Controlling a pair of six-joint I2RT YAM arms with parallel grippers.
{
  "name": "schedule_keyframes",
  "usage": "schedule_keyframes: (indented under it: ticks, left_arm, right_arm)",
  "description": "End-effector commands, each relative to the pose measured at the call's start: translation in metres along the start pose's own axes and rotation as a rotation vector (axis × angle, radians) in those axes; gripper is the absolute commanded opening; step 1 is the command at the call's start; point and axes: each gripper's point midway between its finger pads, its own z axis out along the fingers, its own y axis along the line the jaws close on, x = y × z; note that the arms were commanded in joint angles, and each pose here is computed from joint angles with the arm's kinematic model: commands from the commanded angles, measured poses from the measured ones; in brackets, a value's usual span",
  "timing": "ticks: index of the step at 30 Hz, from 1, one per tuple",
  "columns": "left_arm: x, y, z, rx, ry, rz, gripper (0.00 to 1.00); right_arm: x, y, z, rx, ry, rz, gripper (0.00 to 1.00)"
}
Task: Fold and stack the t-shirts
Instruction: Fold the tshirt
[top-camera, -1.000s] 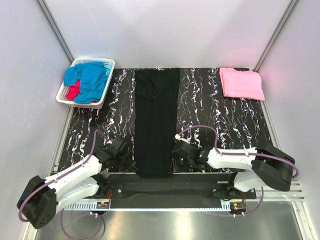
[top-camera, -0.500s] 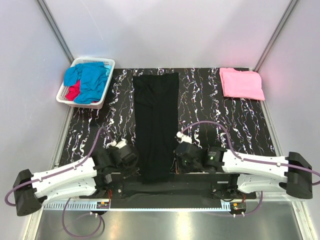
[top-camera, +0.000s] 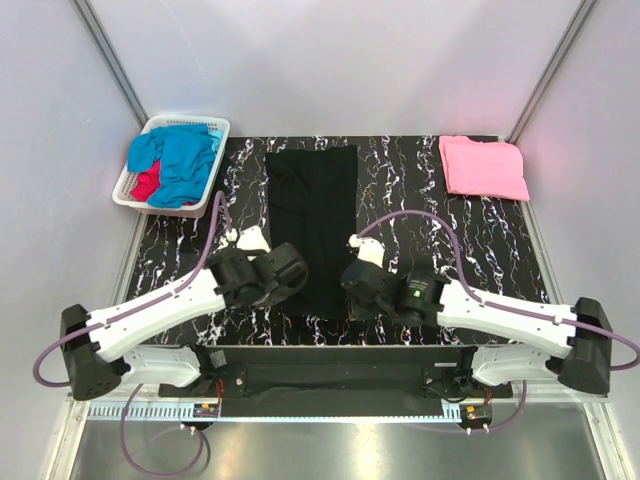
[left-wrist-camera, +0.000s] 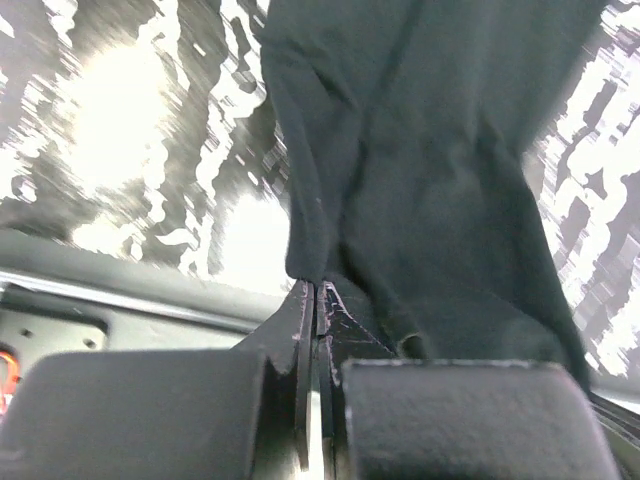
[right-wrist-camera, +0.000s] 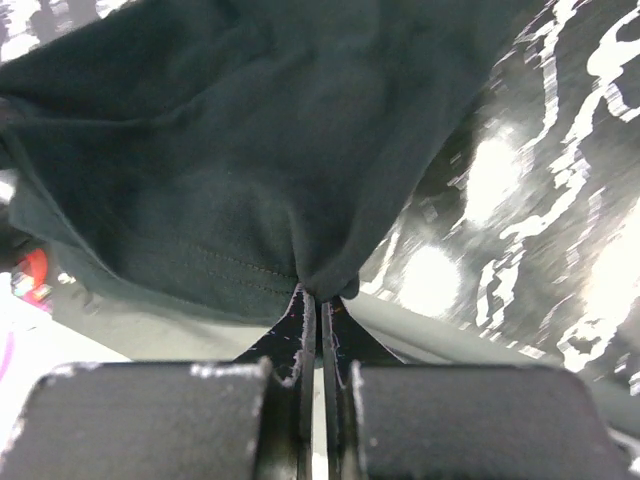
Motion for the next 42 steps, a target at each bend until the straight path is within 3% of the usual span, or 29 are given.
schedule_keyframes:
  ticks: [1,8,12,17,24,27,37,38,40,41,42]
  left_arm:
    - [-0.031,0.006,0.006,-0.076,-0.113,0.038,0.0]
    - [-0.084,0.0,0.041,-0.127,-0.16,-0.029,0.0]
    - [-0.112,-0.018,0.066,-0.128,-0.156,-0.028,0.0]
    - [-0.152,-0.061,0.119,-0.095,-0.127,0.0,0.0]
    - [-0.208,-0.089,0.198,-0.141,-0.096,-0.024,0.0]
    - [-0.221,-0.073,0.228,-0.203,-0.081,-0.056,0.0]
    - [-0.26,-0.063,0.249,-0.204,-0.128,-0.097,0.0]
    - [-0.261,-0.067,0.251,-0.185,-0.126,-0.088,0.07]
    - [-0.265,-0.071,0.256,-0.166,-0.126,-0.072,0.27]
    - [-0.27,-0.071,0.256,-0.163,-0.138,-0.08,0.52]
    - [-0.272,-0.071,0.256,-0.163,-0.148,-0.085,0.62]
  right_arm:
    - [-0.029,-0.017,0.014,0.08,-0.062,-0.061,0.0]
    - [-0.104,-0.042,0.055,0.079,-0.16,-0.057,0.0]
    - [-0.144,-0.049,0.101,0.074,-0.135,-0.092,0.0]
    - [-0.196,-0.047,0.156,0.028,-0.128,-0.122,0.0]
    - [-0.235,-0.106,0.224,0.124,-0.124,-0.069,0.0]
    - [-0.249,-0.126,0.233,0.166,-0.147,-0.046,0.0]
    - [-0.289,-0.136,0.233,0.152,-0.264,-0.032,0.0]
    - [-0.296,-0.132,0.233,0.136,-0.276,-0.031,0.0]
    - [-0.294,-0.133,0.244,0.107,-0.253,-0.017,0.26]
    - [-0.299,-0.133,0.245,0.097,-0.258,-0.011,0.34]
    - [-0.297,-0.135,0.251,0.097,-0.251,0.004,0.42]
